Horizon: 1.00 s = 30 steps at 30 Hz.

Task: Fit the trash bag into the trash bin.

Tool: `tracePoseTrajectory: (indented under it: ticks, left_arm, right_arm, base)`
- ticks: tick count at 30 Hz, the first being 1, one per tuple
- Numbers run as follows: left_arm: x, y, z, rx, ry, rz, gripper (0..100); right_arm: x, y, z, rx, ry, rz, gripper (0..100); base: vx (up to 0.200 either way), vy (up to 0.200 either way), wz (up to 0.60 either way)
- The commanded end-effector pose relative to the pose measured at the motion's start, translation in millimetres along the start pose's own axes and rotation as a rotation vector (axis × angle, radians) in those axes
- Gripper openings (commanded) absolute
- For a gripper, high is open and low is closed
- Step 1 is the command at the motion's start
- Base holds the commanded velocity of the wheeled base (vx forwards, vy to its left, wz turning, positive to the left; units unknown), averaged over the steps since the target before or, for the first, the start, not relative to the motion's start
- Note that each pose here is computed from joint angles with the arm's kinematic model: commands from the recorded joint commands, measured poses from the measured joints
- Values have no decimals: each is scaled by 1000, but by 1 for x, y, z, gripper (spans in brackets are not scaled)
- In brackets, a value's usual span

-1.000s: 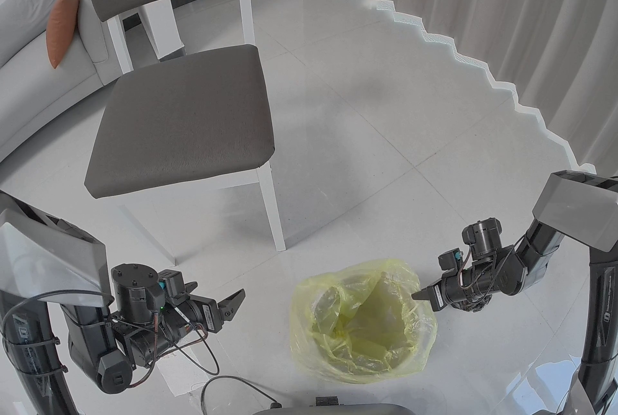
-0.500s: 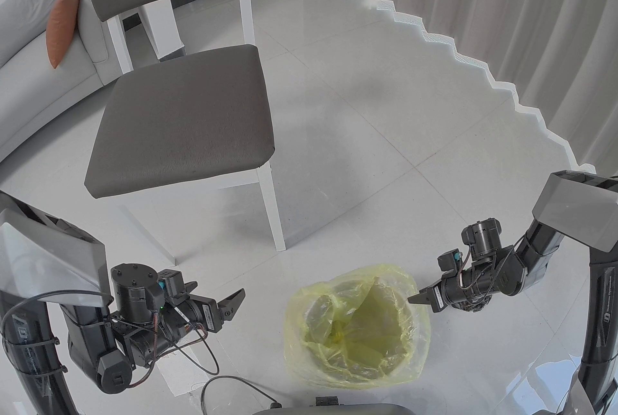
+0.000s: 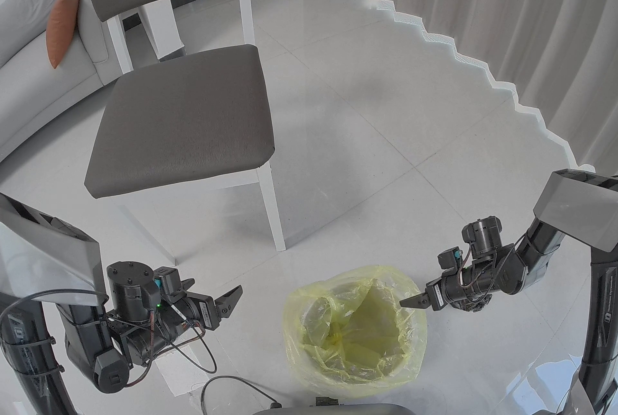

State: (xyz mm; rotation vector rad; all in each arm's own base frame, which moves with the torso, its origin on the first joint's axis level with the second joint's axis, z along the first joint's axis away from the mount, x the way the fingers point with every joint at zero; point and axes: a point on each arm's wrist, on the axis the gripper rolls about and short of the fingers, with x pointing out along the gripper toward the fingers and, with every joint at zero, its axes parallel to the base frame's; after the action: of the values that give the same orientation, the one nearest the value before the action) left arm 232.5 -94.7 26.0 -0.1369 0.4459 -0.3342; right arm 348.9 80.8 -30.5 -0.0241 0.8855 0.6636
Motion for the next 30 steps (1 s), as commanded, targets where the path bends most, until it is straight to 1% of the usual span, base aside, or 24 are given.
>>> tracePoseTrajectory:
  ticks: [1,18,22,24,30]
  left_arm:
    - [0,-1,3,1,-22,-5,100]
    - [0,-1,3,2,-22,-6,100]
    - [0,-1,2,2,-18,-5,100]
    - [0,0,2,1,-18,-4,100]
    - [1,0,1,-1,-14,-1,100]
  right_arm:
    - [-1,0,1,0,-5,0,0]
    - [2,-2,1,8,-1,0,0]
    - [14,-6,-3,17,22,4,0]
    - [20,-8,-5,19,49,11,0]
    - [36,-6,3,19,113,32,0]
  base:
    - [0,0,0]
    - [0,0,0]
    - [0,0,0]
    - [0,0,0]
    - [0,0,0]
